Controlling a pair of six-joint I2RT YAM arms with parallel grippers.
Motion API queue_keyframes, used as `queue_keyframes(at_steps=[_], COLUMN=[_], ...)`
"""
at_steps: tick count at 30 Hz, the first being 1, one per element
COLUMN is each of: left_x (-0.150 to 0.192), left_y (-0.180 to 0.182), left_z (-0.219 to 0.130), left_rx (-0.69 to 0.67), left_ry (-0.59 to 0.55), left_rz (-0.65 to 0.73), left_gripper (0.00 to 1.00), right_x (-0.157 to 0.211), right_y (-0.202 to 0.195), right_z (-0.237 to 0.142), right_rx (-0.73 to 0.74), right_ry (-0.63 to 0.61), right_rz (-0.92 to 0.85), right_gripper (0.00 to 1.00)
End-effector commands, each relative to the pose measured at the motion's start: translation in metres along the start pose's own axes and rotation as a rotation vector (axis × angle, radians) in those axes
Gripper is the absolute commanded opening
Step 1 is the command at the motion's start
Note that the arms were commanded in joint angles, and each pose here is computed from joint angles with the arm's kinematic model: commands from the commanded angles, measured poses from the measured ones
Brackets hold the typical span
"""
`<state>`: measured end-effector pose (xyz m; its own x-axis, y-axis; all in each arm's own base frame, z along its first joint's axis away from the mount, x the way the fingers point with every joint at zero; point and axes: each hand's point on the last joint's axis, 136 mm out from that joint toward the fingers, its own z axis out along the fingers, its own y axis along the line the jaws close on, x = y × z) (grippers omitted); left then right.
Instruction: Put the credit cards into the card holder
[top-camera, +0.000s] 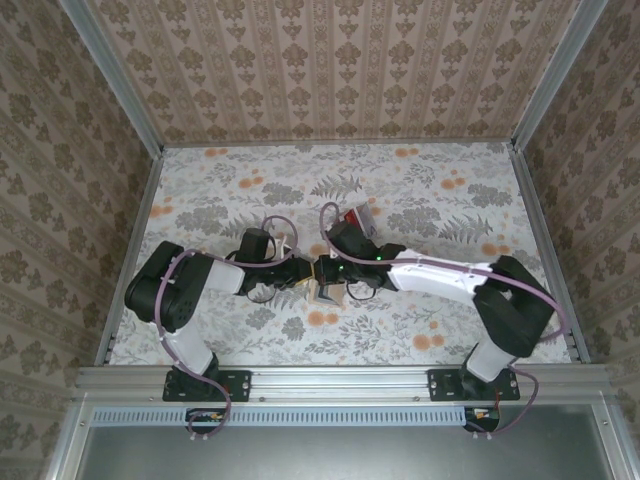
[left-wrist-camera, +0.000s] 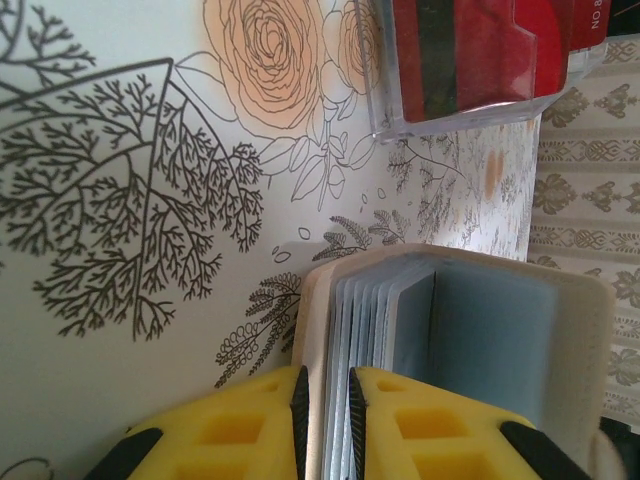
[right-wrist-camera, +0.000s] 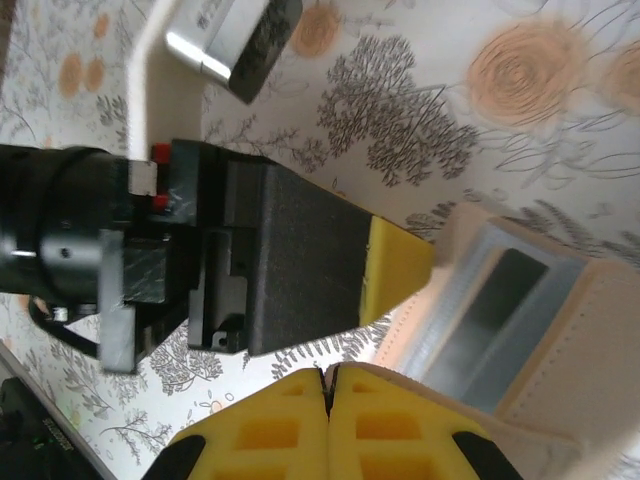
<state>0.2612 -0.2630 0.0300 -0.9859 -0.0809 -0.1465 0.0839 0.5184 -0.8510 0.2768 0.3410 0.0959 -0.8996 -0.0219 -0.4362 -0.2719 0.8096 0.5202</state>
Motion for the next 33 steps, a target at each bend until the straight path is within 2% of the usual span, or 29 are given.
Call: queue_keyframes(at_steps=[1,12,13,15,17,18,25,28,33], left_x=[0.015,-0.016,-0.018,-0.021,-0.024,-0.024,-0.031,-0.027,-0.015], left_y=[0.030,0.034,0.032,0.024,0.014,0.010,-0.029,-0.048,-0.083], left_z=[0.002,-0.076,-0.081,-0.089,-0.095,-0.097,-0.113,-0.110,-0.085], left_rx=[-0.110,-0.192,-0.198,-0.204,-0.200,-0.198,-0.223,-0.231,-0.215], left_ry=[0.007,-0.148,-0.158,-0.174,-0.182,-0.184,-0.230,-0.221,-0.157], left_rz=[-0.030,-0.023,-0.015,0.007,0.032,0.042,0.148,0.198,0.289], left_gripper=[0.22,0.22,0.22,0.23,0.23,0.23,0.24,0.25,0.25], right_x=[0.001,0.014,0.014,0.015,0.010,0.008,-0.012,-0.016,-0.011], right_y=[0.012,0.009,0.009,0.013,0.019,0.021,0.032,0.020,-0.035], right_z=[0.019,0.062,0.064,0.064,0.057,0.052,0.005,-0.017,-0.043], right_rx=[-0.055,-0.037,-0.024,-0.023,-0.035,-0.036,-0.033,-0.009,0.095], right_ry=[0.030,0.105,0.113,0.120,0.109,0.103,0.029,-0.019,-0.089], right_rz=[0.015,0.012,0.001,-0.014,-0.019,-0.026,-0.062,-0.040,0.056], right_gripper=[0.08,0.09,0.11,0.25,0.36,0.39,0.46,0.48,0.49])
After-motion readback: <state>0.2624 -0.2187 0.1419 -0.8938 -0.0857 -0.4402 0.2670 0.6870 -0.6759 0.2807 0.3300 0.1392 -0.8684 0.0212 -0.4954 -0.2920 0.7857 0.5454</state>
